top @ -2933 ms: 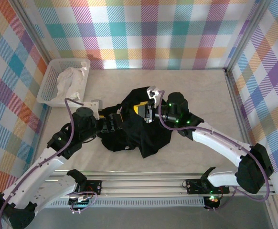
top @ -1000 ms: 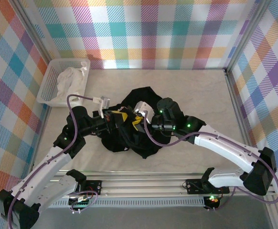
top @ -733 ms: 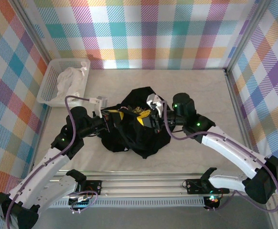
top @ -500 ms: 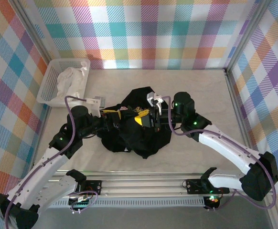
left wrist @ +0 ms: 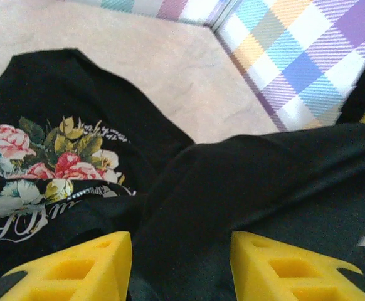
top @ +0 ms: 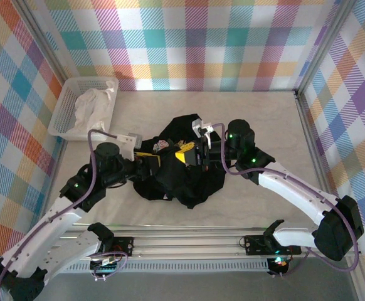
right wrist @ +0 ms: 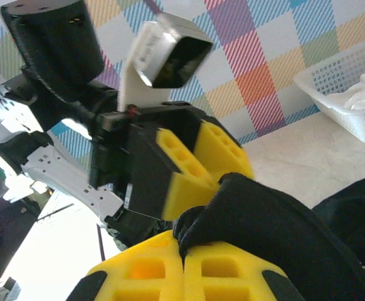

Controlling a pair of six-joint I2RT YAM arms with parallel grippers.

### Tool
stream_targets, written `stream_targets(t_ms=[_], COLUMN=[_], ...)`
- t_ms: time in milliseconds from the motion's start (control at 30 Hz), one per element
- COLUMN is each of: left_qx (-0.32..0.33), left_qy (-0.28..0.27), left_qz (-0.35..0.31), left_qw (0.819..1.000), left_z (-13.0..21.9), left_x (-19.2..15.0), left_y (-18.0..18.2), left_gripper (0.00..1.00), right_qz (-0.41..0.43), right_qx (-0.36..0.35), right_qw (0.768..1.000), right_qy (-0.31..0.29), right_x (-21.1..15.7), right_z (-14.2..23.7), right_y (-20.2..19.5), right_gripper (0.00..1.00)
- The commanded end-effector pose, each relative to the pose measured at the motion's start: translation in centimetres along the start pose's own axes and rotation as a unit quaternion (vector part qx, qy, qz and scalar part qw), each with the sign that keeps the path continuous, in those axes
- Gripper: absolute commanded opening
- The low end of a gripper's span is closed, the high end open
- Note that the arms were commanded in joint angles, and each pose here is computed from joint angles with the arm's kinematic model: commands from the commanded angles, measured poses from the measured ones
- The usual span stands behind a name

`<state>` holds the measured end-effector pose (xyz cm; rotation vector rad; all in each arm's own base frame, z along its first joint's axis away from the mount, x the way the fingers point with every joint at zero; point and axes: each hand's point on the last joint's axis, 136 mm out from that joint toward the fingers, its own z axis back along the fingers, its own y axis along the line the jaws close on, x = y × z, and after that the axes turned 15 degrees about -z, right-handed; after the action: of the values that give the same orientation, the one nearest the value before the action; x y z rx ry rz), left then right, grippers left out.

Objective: Fold the inside-out t-shirt

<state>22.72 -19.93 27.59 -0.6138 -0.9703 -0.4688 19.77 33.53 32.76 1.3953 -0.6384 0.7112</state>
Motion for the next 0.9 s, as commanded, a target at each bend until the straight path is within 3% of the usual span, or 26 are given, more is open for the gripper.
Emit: stream_targets(t_ms=[0, 133, 167, 267, 333, 400, 533, 700, 867], left_qx=[-0.034, -0.082, -0.108, -0.192, -0.231, -0.25, -0.233, -0.184, -0.152], left_qy=[0.002, -0.004, -0.021, -0.069, -0.094, -0.109, -0.112, -0.111, -0.105], left_qz=[-0.006, -0.006, -0.006, -0.013, -0.022, -0.023, -0.003, 0.033, 0.041], left_qw=[0.999, 0.997, 0.994, 0.979, 0.968, 0.962, 0.966, 0.976, 0.982], left_z=[-1.0, -1.8, -1.6, 0.1, 1.2, 1.9, 1.2, 0.0, -0.6], left_x=[0.7, 1.1, 1.7, 3.1, 3.6, 3.9, 4.3, 4.7, 4.6], left_y=[-1.2, -2.6, -3.3, -5.8, -7.1, -7.7, -7.0, -5.2, -4.1], left_gripper=[0.43, 0.03, 0.0, 0.0, 0.0, 0.0, 0.0, 0.0, 0.0], right_qz=[0.028, 0.04, 0.036, 0.015, -0.018, -0.046, -0.081, -0.092, -0.068], right_qx=[0.025, 0.019, 0.008, -0.089, -0.205, -0.266, -0.29, -0.327, -0.274], right_qw=[0.999, 0.999, 0.999, 0.996, 0.978, 0.963, 0.954, 0.94, 0.959], right_qy=[0.001, 0.02, 0.025, 0.016, 0.005, -0.003, -0.011, -0.017, -0.021], right_x=[0.1, -0.8, -1.1, -1.0, -0.8, -0.8, -1.3, -1.6, -2.0], right_z=[0.4, 1.7, 2.2, 3.6, 5.0, 6.0, 6.0, 7.1, 6.6], right_y=[1.2, 1.2, 0.8, -2.1, -5.5, -7.3, -8.3, -8.6, -5.5], right_gripper=[0.0, 0.0, 0.0, 0.0, 0.06, 0.12, 0.31, 0.45, 0.53])
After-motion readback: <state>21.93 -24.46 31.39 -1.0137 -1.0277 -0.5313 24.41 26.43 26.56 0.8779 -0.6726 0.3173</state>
